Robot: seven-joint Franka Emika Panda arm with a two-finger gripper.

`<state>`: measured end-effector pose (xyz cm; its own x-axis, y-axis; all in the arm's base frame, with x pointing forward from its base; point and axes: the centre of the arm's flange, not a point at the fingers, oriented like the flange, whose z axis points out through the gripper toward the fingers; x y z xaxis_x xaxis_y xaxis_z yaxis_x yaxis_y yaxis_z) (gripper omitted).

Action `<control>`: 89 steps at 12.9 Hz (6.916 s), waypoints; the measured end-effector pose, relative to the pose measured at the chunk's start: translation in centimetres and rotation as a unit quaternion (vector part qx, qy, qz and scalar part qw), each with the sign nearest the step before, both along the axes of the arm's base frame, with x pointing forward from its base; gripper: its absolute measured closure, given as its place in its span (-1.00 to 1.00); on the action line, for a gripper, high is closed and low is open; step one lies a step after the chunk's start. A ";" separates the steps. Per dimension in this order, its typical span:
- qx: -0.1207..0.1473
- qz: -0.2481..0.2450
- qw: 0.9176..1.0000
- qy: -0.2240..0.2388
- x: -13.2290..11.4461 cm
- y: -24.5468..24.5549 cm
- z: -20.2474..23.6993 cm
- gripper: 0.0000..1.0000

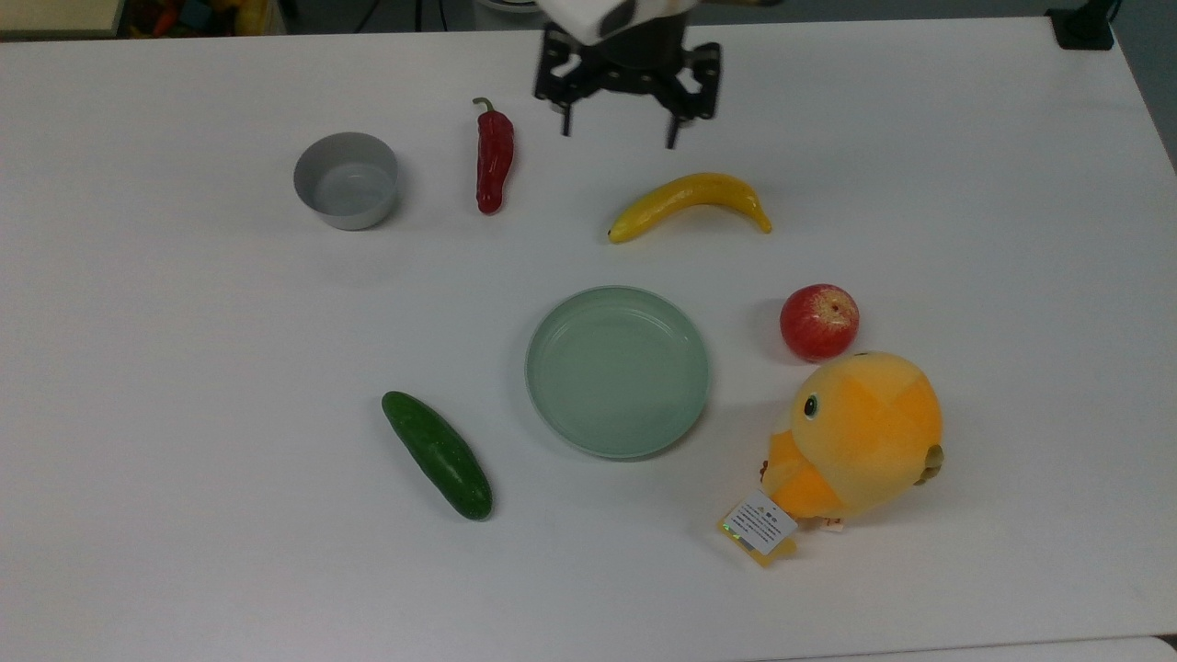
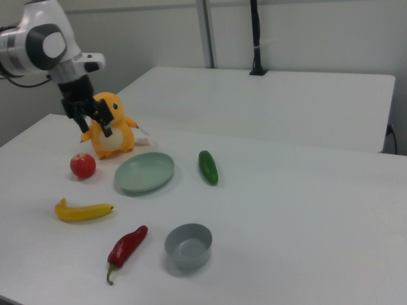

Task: Put the red apple in the bowl
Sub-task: 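Move the open gripper over the red apple beside the banana, then lower the gripper around the red apple and close it, then lift the red apple up off the table, then carry the apple over to the small grey bowl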

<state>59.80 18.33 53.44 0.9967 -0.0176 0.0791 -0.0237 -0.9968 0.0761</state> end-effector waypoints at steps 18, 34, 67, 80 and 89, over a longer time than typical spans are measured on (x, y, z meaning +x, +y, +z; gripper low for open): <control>0.044 0.118 0.983 -0.134 1.4 19.6 -15.2 -1.00; 0.025 0.150 0.977 -0.150 2.3 20.3 -20.9 -0.98; 0.006 0.094 0.995 -0.034 -0.5 -24.2 6.7 -0.59; 0.040 0.045 0.997 0.046 -7.4 -34.4 -8.6 -0.59; 0.023 -0.001 0.999 0.041 -5.7 -31.9 -15.2 -0.59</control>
<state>54.08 -13.60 38.23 0.9997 -0.0223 -0.0030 -0.0222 -0.9992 0.0328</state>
